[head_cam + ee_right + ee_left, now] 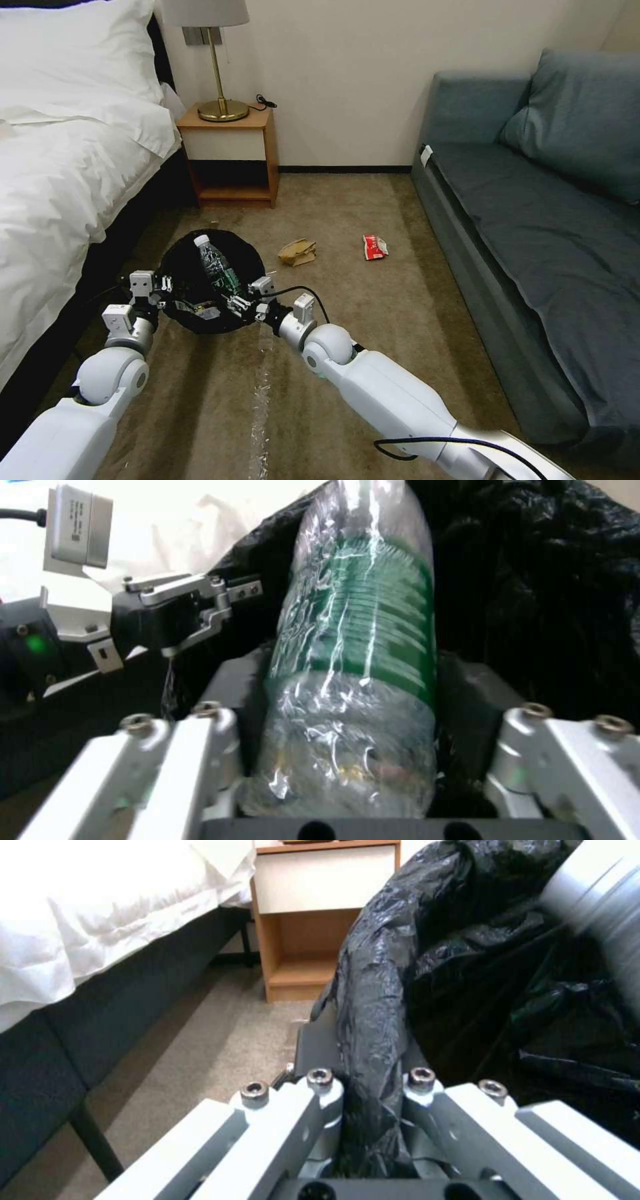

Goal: Pick up the trash bin, then pick up the garbage on the floor and place it into the trash bin.

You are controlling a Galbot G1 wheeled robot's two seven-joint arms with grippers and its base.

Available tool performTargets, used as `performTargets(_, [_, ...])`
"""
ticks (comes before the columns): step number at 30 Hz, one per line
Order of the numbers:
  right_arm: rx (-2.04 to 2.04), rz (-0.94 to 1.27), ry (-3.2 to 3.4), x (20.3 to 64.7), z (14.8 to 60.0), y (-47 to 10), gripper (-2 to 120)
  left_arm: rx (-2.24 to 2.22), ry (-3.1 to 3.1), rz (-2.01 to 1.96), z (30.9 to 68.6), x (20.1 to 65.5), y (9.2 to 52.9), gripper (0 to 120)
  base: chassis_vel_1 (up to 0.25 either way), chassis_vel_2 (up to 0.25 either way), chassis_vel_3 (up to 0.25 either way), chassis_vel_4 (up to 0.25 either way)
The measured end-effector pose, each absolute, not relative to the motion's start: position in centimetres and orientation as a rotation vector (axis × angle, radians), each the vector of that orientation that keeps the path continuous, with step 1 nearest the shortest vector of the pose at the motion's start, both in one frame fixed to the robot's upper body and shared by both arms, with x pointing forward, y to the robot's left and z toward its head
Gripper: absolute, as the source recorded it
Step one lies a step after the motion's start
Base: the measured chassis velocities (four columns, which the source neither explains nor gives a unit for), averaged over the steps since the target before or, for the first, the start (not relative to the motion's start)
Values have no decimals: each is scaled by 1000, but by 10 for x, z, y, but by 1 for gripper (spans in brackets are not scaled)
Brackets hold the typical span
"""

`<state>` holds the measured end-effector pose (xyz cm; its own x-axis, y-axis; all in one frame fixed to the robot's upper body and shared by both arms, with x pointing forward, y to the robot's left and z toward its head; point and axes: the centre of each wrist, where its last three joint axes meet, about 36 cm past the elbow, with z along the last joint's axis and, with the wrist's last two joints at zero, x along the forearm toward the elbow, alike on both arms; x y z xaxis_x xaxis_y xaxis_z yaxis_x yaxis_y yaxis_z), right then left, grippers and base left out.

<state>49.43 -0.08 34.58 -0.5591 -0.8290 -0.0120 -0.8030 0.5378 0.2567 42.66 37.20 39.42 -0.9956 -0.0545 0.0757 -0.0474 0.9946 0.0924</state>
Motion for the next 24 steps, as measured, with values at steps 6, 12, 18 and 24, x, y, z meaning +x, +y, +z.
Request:
performTargets(6, [1400,-364,-2656,495,344,4,79,79,-3059,-134,393,426,370,4,0,0,0,0])
performTargets(12, [1310,-360,-2713,501,348,3,98,94,-3062,-139,392,422,374,4,0,0,0,0])
performTargets(18, [1058,-367,-2867,520,368,-17,100,125,-3071,-141,392,422,381,4,0,0,0,0])
performTargets(24, [878,-320,-2957,547,379,-68,100,165,-3082,-157,397,423,394,4,0,0,0,0])
